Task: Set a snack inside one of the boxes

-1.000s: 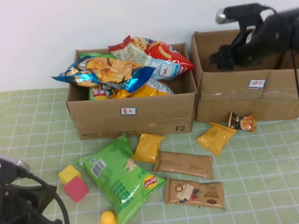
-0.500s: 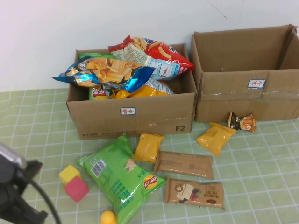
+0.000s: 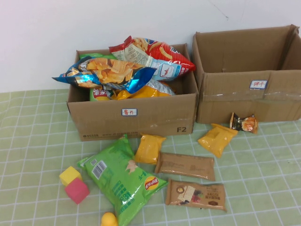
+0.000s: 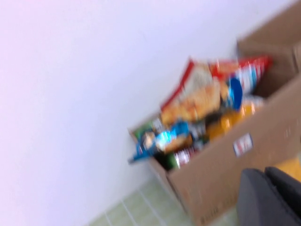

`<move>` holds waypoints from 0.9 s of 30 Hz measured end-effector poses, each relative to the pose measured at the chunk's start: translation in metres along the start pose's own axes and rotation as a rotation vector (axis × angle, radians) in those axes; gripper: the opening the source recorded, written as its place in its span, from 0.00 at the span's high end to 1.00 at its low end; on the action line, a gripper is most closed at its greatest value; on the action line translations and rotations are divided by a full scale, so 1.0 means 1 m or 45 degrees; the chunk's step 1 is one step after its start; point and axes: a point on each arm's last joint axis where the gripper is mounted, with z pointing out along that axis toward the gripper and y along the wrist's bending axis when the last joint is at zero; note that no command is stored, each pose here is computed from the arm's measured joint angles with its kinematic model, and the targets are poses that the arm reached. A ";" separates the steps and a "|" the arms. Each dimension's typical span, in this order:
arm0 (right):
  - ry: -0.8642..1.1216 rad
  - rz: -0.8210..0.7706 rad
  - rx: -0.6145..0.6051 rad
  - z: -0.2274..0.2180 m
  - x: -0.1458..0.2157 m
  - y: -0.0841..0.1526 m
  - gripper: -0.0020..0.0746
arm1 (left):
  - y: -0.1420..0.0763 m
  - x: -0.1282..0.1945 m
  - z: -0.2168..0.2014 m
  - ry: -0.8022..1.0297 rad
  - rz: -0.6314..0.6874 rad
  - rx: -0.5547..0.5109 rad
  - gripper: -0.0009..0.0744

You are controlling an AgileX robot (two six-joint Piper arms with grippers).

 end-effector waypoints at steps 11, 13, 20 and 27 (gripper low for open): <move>-0.204 0.096 -0.120 -0.068 0.078 0.022 0.97 | -0.023 0.056 -0.020 -0.015 -0.069 0.007 0.99; -0.157 0.089 -0.139 -0.067 0.106 0.030 0.98 | -0.024 0.063 -0.016 -0.004 -0.053 -0.004 0.99; -0.029 0.147 -0.239 -0.057 0.216 0.067 0.98 | -0.024 0.066 -0.012 -0.020 -0.048 -0.027 0.99; 0.005 0.199 -0.278 -0.047 0.296 0.093 0.98 | -0.024 0.067 -0.011 -0.020 -0.043 -0.029 0.99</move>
